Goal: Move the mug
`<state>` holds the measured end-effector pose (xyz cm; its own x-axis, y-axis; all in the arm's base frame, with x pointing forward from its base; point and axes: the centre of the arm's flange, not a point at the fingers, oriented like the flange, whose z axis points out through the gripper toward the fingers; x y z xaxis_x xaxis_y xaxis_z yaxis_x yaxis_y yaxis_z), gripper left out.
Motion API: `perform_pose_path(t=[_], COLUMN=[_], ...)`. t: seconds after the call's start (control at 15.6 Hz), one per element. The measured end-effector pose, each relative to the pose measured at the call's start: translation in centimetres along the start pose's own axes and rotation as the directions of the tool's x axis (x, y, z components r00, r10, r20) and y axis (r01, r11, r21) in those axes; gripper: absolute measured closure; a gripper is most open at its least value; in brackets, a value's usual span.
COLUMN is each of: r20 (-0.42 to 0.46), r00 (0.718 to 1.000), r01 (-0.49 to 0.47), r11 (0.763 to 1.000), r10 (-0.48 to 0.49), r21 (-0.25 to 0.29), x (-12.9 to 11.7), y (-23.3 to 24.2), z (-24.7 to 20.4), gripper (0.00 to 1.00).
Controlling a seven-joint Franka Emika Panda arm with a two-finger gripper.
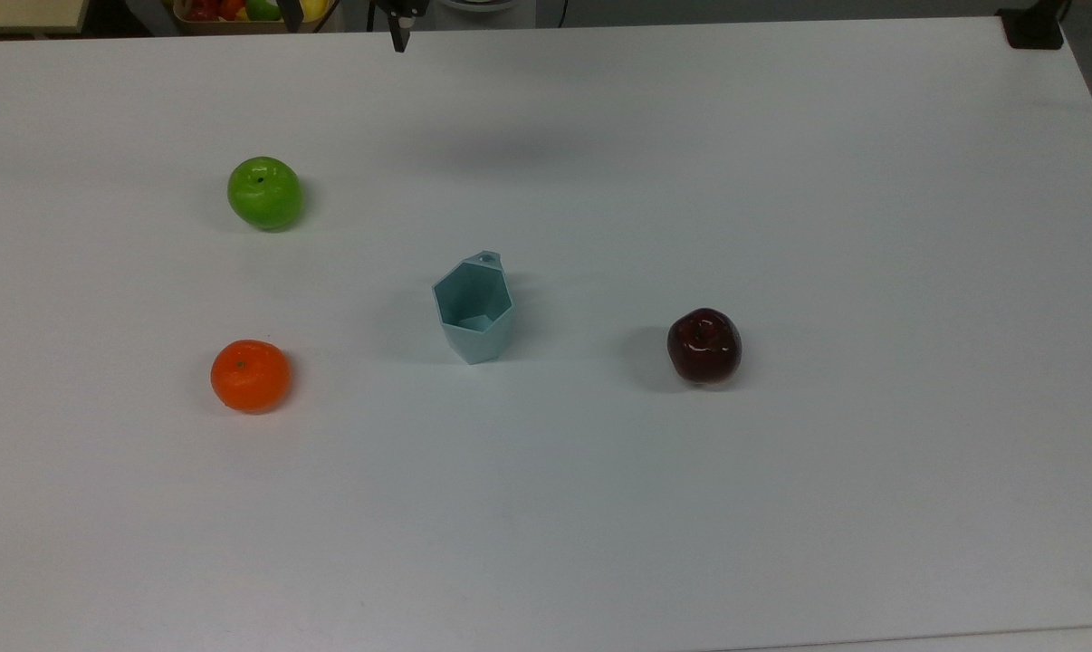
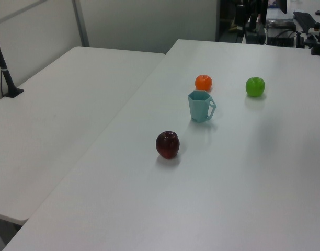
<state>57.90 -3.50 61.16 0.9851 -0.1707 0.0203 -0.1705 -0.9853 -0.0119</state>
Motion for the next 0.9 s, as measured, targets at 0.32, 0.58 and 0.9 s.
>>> perform_pose_path(t=[0.32,0.58,0.9], r20=[-0.013,-0.016,-0.012], r00=[1.0,1.0,1.0], r01=[-0.015,-0.026,-0.028], r11=[1.0,1.0,0.999], r10=[0.015,0.027,0.028], r21=[0.001,0.002,0.041], x=[0.0,0.0,0.0], y=[0.9,1.5,1.1], z=[-0.7,-0.8,-0.9], gripper=[0.0,0.0,0.0])
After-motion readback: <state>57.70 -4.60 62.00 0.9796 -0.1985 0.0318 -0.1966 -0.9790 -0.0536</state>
